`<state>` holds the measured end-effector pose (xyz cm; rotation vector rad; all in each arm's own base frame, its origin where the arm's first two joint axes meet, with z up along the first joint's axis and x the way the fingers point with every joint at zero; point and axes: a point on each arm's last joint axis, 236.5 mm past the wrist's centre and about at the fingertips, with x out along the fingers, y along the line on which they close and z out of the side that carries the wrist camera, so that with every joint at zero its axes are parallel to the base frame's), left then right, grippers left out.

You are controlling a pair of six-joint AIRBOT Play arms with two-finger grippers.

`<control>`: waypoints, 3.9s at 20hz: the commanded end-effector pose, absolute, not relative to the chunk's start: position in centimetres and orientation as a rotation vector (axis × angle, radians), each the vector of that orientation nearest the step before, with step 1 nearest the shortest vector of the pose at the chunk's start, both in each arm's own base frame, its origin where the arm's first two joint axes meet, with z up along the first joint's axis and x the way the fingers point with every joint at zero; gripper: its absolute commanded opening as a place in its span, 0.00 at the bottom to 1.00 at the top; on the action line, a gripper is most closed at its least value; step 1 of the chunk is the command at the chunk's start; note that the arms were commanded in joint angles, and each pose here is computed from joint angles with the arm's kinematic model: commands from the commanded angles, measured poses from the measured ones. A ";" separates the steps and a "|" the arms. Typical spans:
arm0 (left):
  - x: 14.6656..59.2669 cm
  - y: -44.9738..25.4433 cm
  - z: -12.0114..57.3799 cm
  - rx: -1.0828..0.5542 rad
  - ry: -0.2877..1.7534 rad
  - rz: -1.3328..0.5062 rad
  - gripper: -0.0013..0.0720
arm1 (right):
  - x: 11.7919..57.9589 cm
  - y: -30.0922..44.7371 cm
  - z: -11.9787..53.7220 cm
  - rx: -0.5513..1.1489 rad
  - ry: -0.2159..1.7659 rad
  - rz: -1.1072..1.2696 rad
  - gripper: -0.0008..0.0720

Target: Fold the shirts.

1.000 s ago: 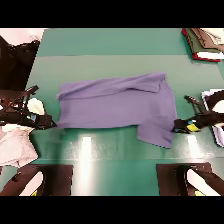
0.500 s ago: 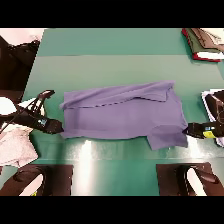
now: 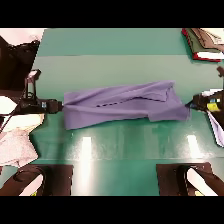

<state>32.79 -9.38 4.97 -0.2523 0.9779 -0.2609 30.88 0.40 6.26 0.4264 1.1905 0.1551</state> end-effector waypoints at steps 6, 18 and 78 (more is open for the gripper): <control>39.0 -7.9 5.0 -0.306 0.812 -0.161 0.05 | 43.3 2.1 5.5 0.347 1.124 0.233 0.03; 42.8 -6.8 5.8 -0.383 0.699 -0.087 0.69 | 50.5 0.9 3.0 0.347 1.151 0.252 0.65; 45.2 -38.2 -5.3 -0.218 1.162 -0.649 0.05 | 40.5 26.4 20.5 0.202 1.030 1.036 0.03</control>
